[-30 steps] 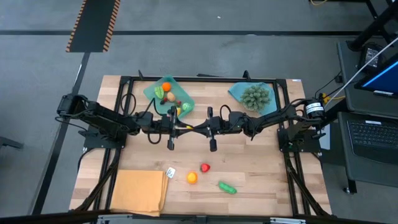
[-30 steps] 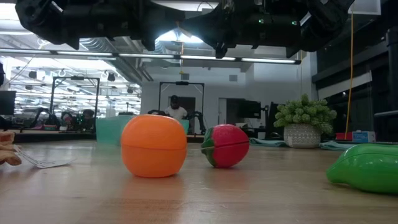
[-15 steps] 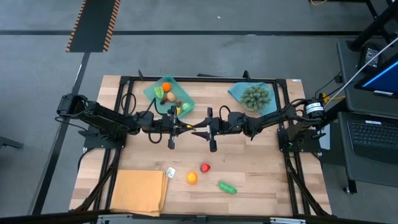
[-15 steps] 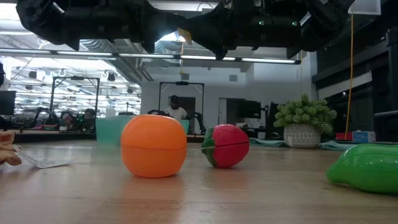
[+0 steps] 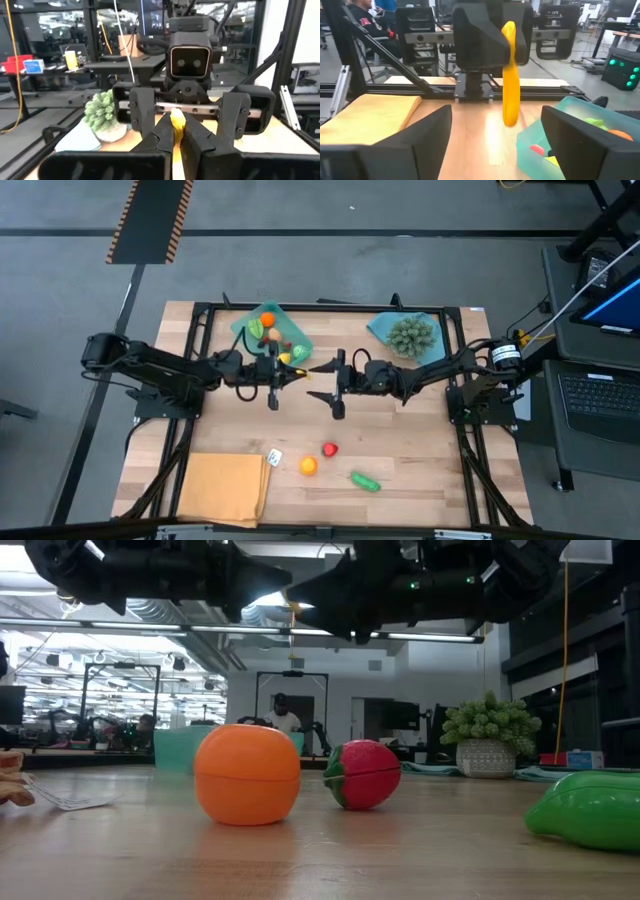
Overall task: Pick and placing Produce into tupperware
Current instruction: Put the yellow corn into the blue bin
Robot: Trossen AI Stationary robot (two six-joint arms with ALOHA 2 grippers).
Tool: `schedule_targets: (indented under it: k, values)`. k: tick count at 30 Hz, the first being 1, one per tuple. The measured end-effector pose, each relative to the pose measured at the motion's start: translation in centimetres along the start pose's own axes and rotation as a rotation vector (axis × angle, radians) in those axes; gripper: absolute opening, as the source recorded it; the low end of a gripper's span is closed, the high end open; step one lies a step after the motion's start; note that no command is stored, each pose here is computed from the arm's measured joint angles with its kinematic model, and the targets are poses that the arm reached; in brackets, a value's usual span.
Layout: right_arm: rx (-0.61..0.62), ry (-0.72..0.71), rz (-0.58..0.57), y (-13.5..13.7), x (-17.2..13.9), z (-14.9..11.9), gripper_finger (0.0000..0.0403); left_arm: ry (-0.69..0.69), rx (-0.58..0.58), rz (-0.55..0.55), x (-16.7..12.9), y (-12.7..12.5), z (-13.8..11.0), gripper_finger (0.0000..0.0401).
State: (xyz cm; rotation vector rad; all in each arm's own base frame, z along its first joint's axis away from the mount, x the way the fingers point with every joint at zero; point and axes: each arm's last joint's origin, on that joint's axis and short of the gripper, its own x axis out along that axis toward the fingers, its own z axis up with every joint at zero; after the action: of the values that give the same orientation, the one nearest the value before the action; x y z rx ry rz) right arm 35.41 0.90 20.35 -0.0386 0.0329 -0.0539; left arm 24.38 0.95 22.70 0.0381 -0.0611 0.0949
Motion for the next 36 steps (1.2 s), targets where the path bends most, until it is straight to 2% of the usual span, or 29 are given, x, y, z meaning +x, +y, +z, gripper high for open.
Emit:
schedule_targets:
  k: [8,14,18,27,31,36]
  values:
    - [-0.019,0.011,-0.031,-1.0,0.1,-0.1,0.0312,0.085,0.023,0.063,-1.3,1.4,0.6,0.0007]
    - [-0.055,0.126,-0.056,-1.7,0.0,-1.2,0.0312,0.194,0.005,0.197,-2.2,2.9,0.2,0.0004]
    - [-0.001,0.148,-0.132,-2.9,0.0,-1.5,0.0312,0.254,-0.029,0.258,-2.6,4.1,-0.3,0.0007]
    - [-0.024,0.216,-0.172,-4.6,-0.2,-2.2,0.0312,0.310,-0.047,0.386,-3.3,6.8,-0.9,0.0004]
    - [-0.016,0.220,-0.278,-5.5,-0.3,-2.2,0.0312,0.311,-0.064,0.450,-3.7,8.1,-0.9,0.0005]
    - [-0.028,0.227,-0.514,-6.4,-0.6,-2.2,0.0312,0.322,-0.070,0.556,-4.2,9.4,-1.1,0.0003]
